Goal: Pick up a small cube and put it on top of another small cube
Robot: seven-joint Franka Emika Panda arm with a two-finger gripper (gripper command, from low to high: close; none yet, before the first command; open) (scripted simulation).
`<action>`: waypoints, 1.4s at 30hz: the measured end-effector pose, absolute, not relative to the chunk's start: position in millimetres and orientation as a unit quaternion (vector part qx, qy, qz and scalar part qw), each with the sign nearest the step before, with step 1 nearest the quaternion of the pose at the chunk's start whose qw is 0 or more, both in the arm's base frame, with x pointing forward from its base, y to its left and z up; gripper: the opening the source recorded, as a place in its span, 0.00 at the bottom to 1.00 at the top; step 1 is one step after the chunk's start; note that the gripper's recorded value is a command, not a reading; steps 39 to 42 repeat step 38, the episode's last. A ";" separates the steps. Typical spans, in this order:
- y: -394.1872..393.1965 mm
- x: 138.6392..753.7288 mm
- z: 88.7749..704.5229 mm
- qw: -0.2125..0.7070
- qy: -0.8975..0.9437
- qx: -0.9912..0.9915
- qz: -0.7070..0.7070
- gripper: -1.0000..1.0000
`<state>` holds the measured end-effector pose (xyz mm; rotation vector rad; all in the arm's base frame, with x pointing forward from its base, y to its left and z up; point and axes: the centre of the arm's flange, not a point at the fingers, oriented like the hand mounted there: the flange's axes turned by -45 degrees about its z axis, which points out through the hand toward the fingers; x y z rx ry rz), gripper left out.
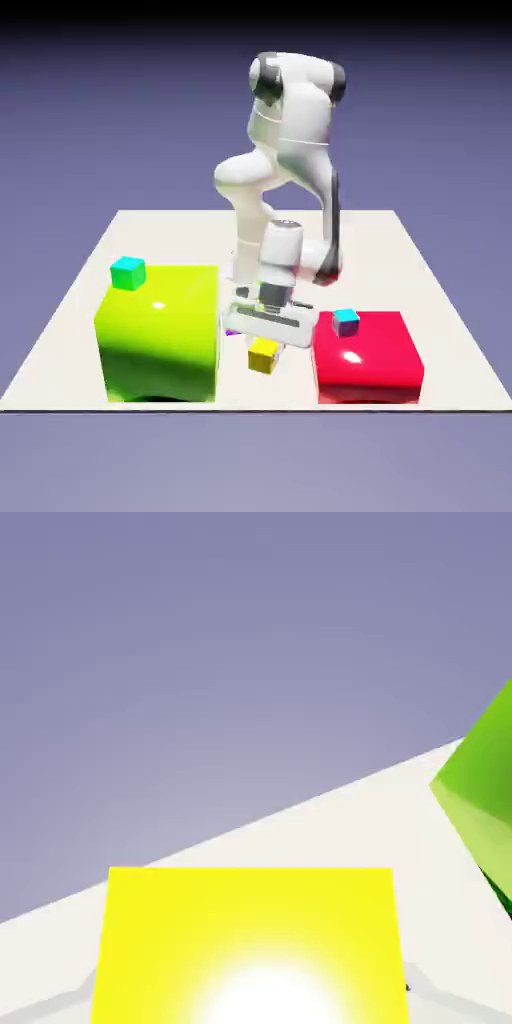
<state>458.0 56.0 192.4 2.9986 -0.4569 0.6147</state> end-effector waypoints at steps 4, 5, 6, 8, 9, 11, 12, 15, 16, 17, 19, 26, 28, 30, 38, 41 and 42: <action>43.4 492.8 255.8 -0.012 -0.105 0.972 0.210 0.00; 33.6 497.0 269.7 -0.017 -0.099 0.972 0.211 0.00; 20.7 498.9 282.0 -0.021 -0.096 0.972 0.211 0.00; -18.4 499.3 306.1 -0.025 -0.102 0.972 0.212 0.00; -28.1 498.3 318.1 -0.028 -0.095 0.972 0.213 0.00; -59.9 493.2 342.2 -0.029 -0.092 0.972 0.215 0.00; -72.4 489.7 354.3 -0.029 -0.087 0.972 0.217 0.00; -116.4 473.1 390.2 -0.025 -0.079 0.971 0.223 0.00; -131.9 465.5 402.0 -0.022 -0.077 0.971 0.225 0.00; -147.2 456.9 413.6 -0.018 -0.075 0.971 0.228 0.00; -177.2 436.7 436.4 -0.008 -0.073 0.970 0.232 0.00; -252.7 354.1 479.5 0.030 -0.087 0.969 0.231 0.00; -255.2 342.2 460.4 0.026 -0.109 0.969 0.219 0.00; -255.9 339.1 455.6 0.025 -0.115 0.969 0.216 0.00; -259.9 356.9 403.8 0.024 -0.115 0.969 0.217 1.00; -259.9 356.9 403.8 0.024 -0.115 0.969 0.217 1.00; -259.9 356.9 403.8 0.024 -0.115 0.969 0.217 1.00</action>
